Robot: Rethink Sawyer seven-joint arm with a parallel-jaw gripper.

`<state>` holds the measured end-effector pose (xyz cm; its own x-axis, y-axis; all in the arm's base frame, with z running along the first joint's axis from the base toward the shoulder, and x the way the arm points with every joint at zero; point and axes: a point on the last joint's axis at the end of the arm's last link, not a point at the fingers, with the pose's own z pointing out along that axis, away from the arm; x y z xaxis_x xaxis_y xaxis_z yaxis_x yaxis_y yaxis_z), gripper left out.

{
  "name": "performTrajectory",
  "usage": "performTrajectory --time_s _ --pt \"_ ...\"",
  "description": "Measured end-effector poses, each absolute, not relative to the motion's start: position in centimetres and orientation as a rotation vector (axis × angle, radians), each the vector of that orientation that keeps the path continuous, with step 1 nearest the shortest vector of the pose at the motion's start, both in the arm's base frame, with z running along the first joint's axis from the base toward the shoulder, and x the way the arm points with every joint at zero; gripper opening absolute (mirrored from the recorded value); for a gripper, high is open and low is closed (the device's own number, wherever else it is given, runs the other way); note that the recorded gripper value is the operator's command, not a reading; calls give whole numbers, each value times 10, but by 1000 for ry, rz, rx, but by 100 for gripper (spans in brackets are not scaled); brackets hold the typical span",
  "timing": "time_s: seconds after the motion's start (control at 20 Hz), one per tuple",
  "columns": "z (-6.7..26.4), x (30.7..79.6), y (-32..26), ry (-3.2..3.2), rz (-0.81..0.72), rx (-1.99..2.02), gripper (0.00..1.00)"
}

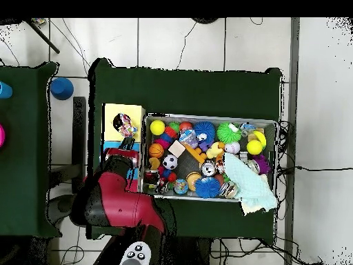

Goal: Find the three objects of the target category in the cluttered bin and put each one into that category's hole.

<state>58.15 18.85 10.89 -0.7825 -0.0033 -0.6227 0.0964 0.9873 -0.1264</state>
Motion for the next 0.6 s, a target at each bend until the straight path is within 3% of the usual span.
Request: performTrajectory --time_s 0.6 --pt "122 600 194 2320 -213 50 0"
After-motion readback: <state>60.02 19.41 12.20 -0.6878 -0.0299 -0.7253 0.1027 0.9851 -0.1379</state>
